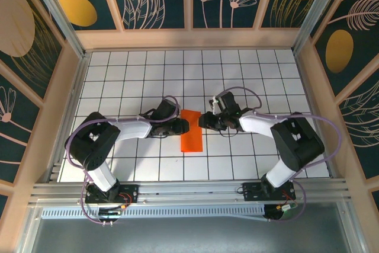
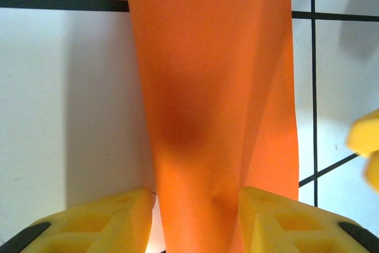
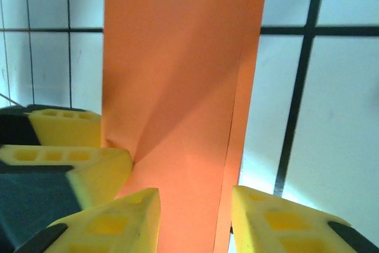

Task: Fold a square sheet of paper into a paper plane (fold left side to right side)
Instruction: First fold in half a square sheet of paper at the center of the table, then hold the square sheet of paper at the center of the table.

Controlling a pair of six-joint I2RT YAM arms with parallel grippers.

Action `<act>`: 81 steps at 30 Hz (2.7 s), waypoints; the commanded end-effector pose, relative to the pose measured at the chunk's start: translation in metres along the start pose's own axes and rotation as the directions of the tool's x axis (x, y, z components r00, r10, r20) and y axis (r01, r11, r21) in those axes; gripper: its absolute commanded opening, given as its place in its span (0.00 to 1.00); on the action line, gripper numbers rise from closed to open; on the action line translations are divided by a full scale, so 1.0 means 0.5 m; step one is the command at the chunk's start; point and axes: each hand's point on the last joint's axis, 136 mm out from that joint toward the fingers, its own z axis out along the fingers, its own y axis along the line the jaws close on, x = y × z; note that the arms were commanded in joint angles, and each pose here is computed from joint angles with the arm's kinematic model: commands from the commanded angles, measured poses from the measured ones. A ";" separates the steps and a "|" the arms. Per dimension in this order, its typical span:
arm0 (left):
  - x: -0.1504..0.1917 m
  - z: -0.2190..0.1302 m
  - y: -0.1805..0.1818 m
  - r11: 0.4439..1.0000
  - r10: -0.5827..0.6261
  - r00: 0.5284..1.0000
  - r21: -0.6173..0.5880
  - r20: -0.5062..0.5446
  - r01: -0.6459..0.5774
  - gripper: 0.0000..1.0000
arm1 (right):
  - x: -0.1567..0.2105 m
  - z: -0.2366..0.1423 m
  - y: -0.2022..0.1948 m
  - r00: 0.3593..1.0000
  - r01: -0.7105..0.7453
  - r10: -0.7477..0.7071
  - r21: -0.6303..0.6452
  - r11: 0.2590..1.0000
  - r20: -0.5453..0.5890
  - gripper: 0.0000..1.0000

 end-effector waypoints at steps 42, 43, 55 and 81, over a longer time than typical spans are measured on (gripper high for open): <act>0.103 0.096 0.060 0.987 0.036 0.980 -0.150 -0.193 -0.066 0.50 | -0.024 -0.067 -0.039 0.996 -0.018 0.015 0.031 0.999 0.092 0.42; 0.104 0.096 0.060 0.986 0.037 0.980 -0.150 -0.195 -0.067 0.50 | -0.024 -0.066 -0.039 0.996 -0.018 0.015 0.030 0.999 0.090 0.42; 0.102 0.099 0.063 0.984 0.036 0.980 -0.163 -0.195 -0.069 0.50 | -0.011 -0.049 -0.027 0.998 -0.012 0.012 -0.001 1.000 0.053 0.40; 0.104 0.097 0.072 0.980 0.034 0.980 -0.185 -0.195 -0.071 0.50 | 0.047 0.066 0.018 0.993 -0.038 0.026 -0.107 0.994 -0.112 0.00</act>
